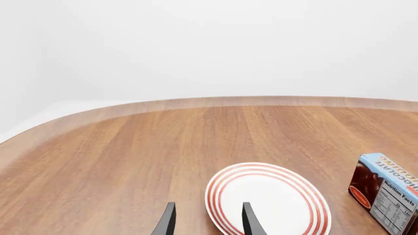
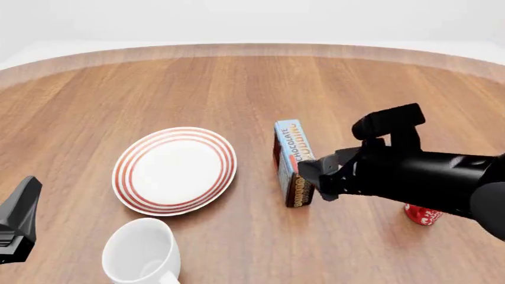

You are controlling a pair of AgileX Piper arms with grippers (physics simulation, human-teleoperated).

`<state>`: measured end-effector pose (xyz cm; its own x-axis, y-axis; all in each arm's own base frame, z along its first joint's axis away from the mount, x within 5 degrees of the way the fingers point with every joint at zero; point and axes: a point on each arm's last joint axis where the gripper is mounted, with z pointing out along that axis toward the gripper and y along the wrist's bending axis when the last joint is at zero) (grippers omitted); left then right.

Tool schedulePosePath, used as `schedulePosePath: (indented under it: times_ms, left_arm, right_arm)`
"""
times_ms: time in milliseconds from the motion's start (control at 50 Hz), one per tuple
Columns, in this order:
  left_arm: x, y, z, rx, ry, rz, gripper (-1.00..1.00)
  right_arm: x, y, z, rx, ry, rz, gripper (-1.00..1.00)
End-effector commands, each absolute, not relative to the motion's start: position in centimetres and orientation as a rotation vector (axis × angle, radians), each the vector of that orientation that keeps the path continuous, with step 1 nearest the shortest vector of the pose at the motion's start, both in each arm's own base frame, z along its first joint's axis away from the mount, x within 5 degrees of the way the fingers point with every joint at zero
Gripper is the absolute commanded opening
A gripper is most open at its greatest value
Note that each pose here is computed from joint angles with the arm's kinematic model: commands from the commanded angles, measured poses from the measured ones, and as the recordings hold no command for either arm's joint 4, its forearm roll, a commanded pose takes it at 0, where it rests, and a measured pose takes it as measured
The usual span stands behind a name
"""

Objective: Pick up the white mug and put it on the plate, and put the chocolate pudding to the right of the plate.

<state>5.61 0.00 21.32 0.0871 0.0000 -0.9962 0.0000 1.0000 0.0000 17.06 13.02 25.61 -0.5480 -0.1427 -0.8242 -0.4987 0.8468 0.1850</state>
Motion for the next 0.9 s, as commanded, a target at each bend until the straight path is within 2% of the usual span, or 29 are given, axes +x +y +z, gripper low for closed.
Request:
schedulePosePath:
  times_ms: [20, 360, 900]
  left_arm:
    - [5.6, 0.0, 21.3, 0.000, 1.484, 0.000, 1.00]
    - [5.6, 0.0, 21.3, 0.000, 1.484, 0.000, 1.00]
    - [5.6, 0.0, 21.3, 0.000, 1.484, 0.000, 1.00]
  right_arm:
    - [16.0, 12.6, 24.4, -0.555, 2.068, 0.482, 1.00]
    - [14.8, 12.9, 22.5, -0.695, 2.021, 0.459, 1.00]
    - [13.9, 15.9, 20.3, -0.844, 2.064, 0.522, 1.00]
